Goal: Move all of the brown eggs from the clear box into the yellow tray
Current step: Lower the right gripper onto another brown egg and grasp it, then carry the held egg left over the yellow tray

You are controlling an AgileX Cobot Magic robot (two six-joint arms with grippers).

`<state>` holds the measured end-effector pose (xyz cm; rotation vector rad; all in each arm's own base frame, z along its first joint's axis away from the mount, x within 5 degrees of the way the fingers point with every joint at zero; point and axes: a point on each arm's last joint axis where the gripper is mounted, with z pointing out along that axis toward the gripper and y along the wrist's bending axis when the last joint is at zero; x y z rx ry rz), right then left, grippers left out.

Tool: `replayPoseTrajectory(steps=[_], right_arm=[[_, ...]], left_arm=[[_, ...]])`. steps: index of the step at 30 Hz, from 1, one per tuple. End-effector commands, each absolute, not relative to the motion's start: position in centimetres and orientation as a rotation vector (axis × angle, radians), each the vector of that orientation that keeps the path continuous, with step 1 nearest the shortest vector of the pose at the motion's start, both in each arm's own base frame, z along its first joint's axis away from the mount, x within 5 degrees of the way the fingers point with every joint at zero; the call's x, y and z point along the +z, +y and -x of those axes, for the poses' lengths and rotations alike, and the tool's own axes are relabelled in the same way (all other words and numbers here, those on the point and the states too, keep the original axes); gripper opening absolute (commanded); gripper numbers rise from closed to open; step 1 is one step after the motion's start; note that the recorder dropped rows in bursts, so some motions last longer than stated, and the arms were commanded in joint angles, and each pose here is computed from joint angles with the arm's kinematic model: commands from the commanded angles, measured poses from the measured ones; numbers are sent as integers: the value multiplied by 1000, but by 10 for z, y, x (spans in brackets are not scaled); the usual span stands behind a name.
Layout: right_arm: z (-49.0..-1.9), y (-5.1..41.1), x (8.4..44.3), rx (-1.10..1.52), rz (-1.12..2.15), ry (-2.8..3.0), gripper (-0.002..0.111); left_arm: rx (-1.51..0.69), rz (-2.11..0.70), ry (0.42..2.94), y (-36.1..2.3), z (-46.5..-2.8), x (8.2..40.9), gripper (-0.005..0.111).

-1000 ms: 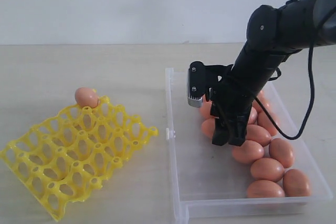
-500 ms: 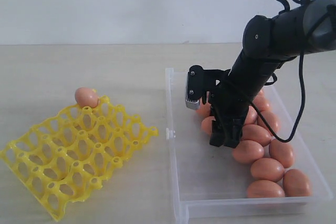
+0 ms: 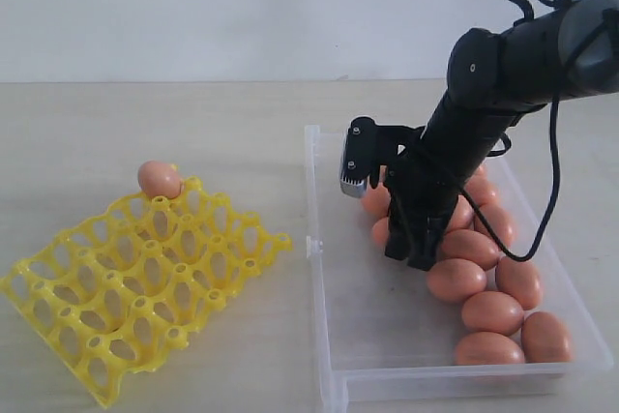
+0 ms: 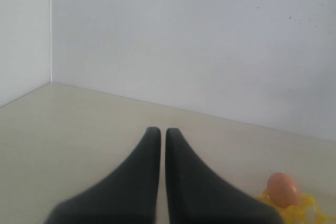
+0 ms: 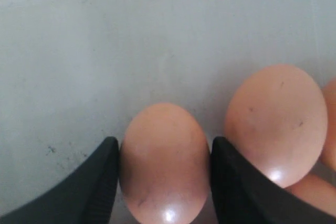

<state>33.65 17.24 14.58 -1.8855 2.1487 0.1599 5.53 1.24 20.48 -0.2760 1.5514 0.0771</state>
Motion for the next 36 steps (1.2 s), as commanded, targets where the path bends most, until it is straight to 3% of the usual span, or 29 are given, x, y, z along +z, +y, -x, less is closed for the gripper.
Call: replayPoseTrajectory(steps=[1,5,10,16,21,29,36], right_arm=[[-343,174,148,129,1750,2183,0],[-350,178,142,160,1394,2189,0],[-349,154,121,-47,917,2225,0],[-356,152,128,48,523,2224,0],[-355,161,138,279,384,2003,0],[-317,155,151,545,290,1520,0],[-306,183,148,817,548,1505,0]], left_arm=[[65,288,1534,12,-55,206,4],[65,288,1534,12,-55,206,4],[65,288,1534,12,-55,206,4],[65,288,1534,12,-55,206,4],[65,288,1534,12,-55,206,4],[65,288,1534,12,-55,206,4],[65,288,1534,12,-55,206,4]])
